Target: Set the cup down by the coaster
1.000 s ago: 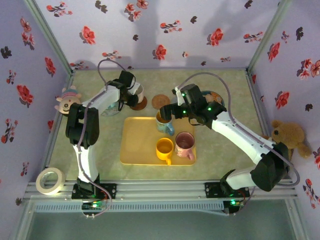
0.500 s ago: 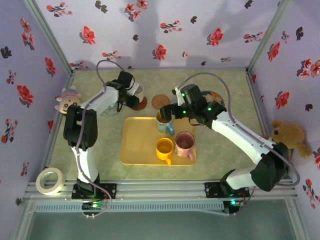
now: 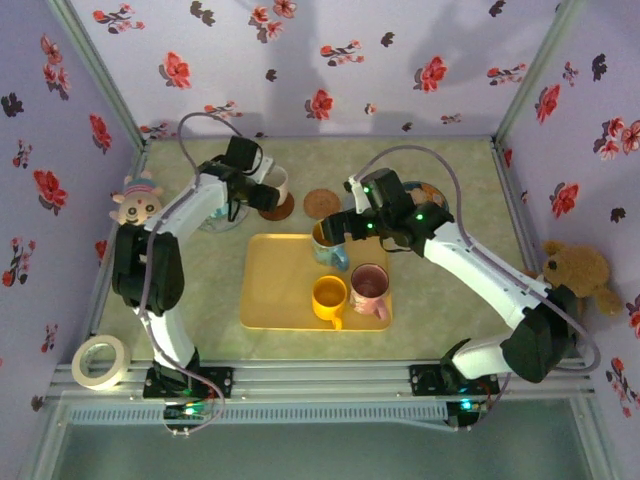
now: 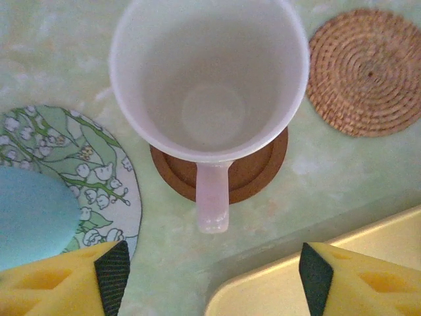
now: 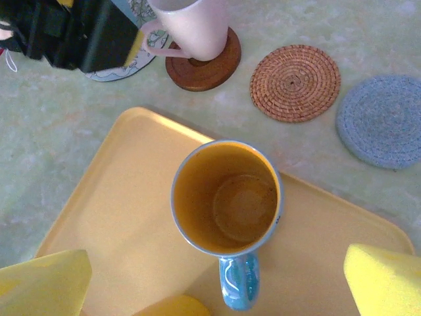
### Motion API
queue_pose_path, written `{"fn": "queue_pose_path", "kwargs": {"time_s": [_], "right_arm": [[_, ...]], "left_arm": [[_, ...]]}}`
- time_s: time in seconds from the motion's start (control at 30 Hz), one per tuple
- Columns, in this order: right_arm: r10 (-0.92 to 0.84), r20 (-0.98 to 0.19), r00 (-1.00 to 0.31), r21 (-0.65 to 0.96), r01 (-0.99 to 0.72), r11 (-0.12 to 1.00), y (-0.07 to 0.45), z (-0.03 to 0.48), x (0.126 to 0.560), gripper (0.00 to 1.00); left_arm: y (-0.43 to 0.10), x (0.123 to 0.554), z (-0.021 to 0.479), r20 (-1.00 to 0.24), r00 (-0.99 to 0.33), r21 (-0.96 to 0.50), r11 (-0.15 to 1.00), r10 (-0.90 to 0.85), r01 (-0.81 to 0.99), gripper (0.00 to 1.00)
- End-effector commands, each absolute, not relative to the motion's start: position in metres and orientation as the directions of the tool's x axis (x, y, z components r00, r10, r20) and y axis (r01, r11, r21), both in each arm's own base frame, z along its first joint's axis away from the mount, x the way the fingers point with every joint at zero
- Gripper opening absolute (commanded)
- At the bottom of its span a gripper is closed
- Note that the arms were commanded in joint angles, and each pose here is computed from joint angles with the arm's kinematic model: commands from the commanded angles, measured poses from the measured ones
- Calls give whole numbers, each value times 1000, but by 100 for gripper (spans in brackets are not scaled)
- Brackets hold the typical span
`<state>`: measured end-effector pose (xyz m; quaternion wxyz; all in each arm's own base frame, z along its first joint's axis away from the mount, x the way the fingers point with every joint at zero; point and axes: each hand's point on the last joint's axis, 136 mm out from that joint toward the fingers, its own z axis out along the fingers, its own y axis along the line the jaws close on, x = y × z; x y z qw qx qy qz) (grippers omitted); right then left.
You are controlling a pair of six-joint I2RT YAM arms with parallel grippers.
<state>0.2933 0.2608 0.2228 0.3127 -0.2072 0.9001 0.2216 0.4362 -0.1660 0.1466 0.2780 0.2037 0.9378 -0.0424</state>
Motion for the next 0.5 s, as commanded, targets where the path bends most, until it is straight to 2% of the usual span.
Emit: {"fn": "queue_pose_path", "kwargs": {"time_s": [0.0, 0.23, 0.47], "right_arm": [[-298, -660, -690, 213, -552, 806, 257, 235, 288, 100], [-348, -644, -681, 179, -577, 797, 249, 241, 279, 100], [-371, -633, -680, 159, -583, 797, 237, 243, 267, 100]], "left_arm": [[-164, 430, 188, -609, -722, 32, 919, 329, 392, 76], [-177, 400, 252, -728, -612, 10, 898, 308, 439, 99], [-178, 360, 287, -775, -548, 9, 873, 314, 487, 100]]}}
